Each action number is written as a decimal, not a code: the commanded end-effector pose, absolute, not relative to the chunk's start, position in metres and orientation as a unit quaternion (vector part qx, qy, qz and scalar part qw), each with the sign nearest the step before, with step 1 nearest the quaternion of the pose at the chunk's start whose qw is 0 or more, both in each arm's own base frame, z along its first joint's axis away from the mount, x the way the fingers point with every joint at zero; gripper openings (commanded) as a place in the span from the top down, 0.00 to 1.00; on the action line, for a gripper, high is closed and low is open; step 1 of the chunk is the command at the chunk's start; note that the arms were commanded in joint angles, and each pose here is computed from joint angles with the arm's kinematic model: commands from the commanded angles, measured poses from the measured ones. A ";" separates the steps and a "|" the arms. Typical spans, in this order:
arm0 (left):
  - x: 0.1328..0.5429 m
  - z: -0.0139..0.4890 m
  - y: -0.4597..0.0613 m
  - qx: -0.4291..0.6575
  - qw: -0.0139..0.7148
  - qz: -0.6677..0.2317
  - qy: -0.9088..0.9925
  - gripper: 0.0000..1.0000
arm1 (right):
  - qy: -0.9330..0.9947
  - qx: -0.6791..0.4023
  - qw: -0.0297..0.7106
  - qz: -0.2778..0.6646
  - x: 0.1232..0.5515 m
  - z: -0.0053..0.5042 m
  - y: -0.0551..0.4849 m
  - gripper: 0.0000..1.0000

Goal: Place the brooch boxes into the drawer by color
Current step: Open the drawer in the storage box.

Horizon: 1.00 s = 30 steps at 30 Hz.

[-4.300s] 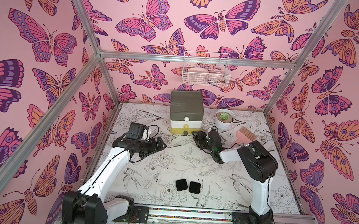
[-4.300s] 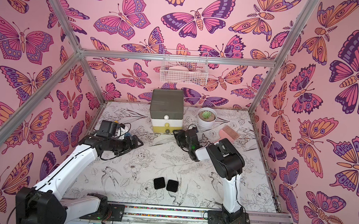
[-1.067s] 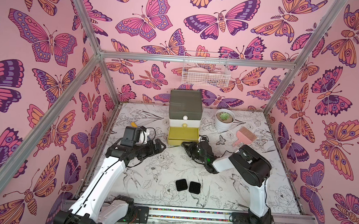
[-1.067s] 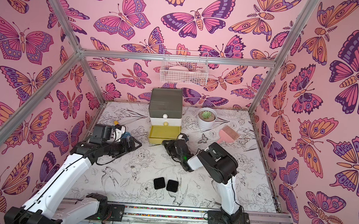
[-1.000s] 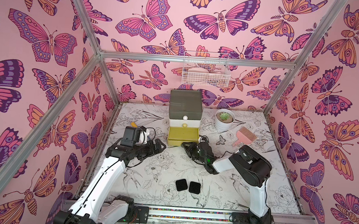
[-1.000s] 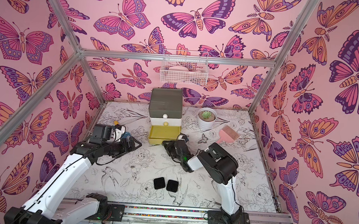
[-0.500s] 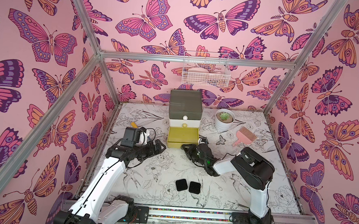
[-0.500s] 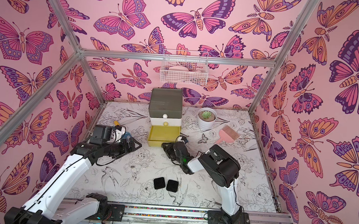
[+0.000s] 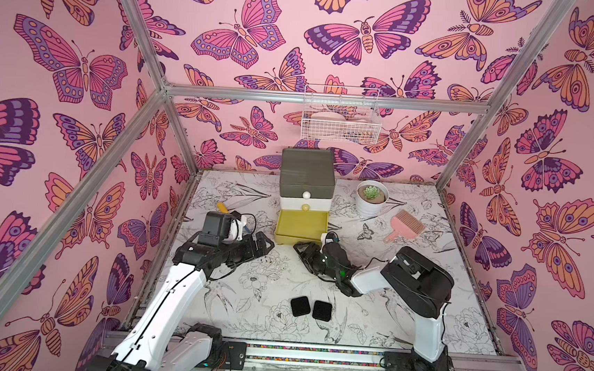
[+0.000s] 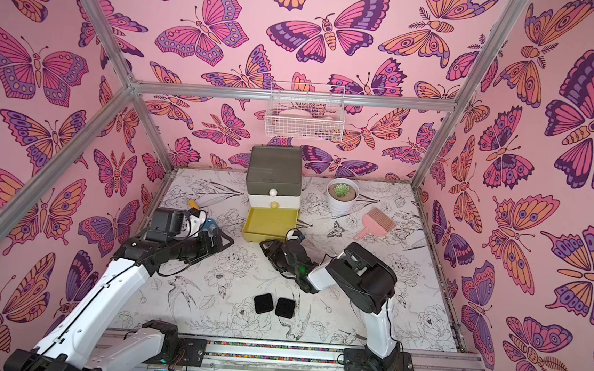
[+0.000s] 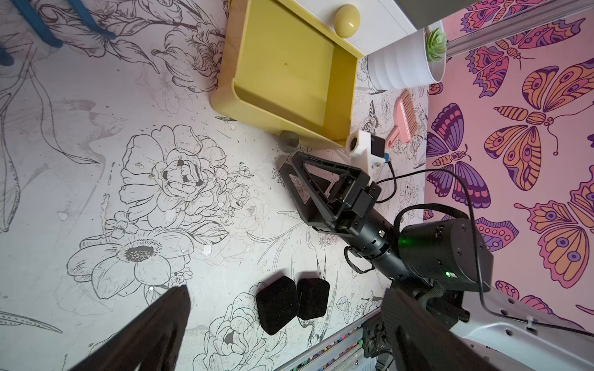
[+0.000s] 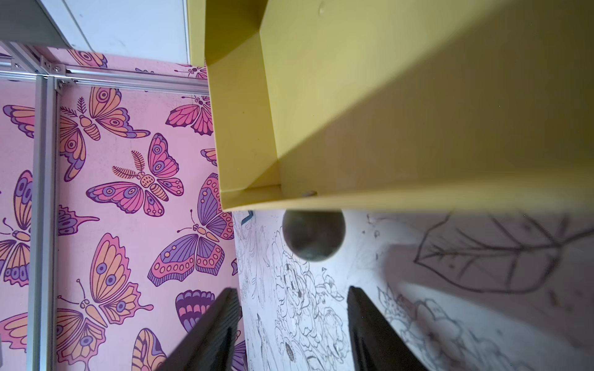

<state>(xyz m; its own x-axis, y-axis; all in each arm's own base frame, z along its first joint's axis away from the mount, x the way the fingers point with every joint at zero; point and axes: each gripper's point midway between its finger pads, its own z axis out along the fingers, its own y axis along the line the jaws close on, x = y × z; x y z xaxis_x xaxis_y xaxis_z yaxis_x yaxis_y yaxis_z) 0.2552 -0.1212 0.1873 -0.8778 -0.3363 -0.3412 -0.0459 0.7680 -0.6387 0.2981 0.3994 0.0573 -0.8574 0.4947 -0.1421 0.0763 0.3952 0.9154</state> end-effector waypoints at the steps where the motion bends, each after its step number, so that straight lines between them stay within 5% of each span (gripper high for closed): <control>1: 0.247 0.179 -0.121 -0.109 0.207 -0.323 0.917 0.00 | 0.806 0.153 0.211 0.532 0.293 0.077 0.400 0.40; 10: 0.245 0.170 -0.126 -0.096 0.200 -0.307 0.925 0.00 | 0.862 0.070 0.225 0.450 0.273 0.109 0.382 0.34; 18: 0.233 0.151 -0.144 -0.067 0.175 -0.280 0.942 0.00 | 0.923 -0.033 0.238 0.300 0.232 0.135 0.308 0.26; 30: 0.230 0.137 -0.147 -0.064 0.159 -0.272 0.947 0.00 | 0.972 -0.155 0.121 0.126 0.134 0.091 0.256 0.18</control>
